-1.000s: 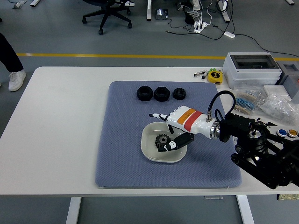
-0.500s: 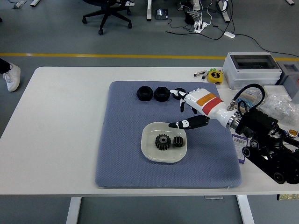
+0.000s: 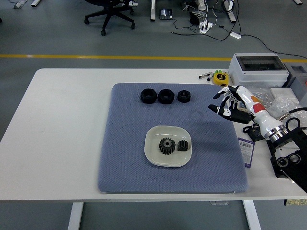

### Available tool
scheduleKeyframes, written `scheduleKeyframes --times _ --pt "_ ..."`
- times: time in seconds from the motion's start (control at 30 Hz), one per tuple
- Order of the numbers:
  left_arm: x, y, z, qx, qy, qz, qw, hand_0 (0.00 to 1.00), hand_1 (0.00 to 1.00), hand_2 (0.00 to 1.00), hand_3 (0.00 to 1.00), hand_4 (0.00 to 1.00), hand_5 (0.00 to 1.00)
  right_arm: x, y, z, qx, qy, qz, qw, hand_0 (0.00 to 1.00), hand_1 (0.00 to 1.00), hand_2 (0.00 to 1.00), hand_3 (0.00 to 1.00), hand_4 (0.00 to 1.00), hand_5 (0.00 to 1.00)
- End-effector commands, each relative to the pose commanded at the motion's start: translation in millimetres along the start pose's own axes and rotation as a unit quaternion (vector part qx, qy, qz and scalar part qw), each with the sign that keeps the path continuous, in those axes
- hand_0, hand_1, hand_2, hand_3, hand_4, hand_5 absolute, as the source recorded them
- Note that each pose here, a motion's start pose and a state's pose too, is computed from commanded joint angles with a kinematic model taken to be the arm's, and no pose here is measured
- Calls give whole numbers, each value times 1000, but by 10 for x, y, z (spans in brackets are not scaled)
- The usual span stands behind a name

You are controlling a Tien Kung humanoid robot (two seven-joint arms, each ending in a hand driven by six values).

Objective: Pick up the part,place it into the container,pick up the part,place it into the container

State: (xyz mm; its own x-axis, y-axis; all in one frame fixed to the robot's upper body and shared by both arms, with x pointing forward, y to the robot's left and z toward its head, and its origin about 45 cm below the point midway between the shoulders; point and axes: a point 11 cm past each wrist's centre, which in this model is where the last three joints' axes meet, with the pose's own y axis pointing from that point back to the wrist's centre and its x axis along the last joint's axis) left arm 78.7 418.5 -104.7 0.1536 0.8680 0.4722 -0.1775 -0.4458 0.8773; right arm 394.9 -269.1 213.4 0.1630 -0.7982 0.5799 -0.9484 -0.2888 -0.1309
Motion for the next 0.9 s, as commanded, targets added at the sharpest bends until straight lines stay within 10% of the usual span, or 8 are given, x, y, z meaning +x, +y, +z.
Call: scheduleKeyframes --times 0.2,0.63,0.9 --pt "-9 1 -10 1 -2 -1 1000 680 659 649 554 620 586 -144 259 162 -60 -164 40 984 146 216 441 532 956 723" --pt "-11 1 3 -1 -5 -2 1000 680 658 646 553 620 585 -404 494 317 -125 -462 35 878 360 534 716 775 998 941" --pt "-10 1 14 -3 1 -2 1000 679 658 645 553 619 581 -375 564 447 -149 -431 48 888 457 622 760 793 998 939"
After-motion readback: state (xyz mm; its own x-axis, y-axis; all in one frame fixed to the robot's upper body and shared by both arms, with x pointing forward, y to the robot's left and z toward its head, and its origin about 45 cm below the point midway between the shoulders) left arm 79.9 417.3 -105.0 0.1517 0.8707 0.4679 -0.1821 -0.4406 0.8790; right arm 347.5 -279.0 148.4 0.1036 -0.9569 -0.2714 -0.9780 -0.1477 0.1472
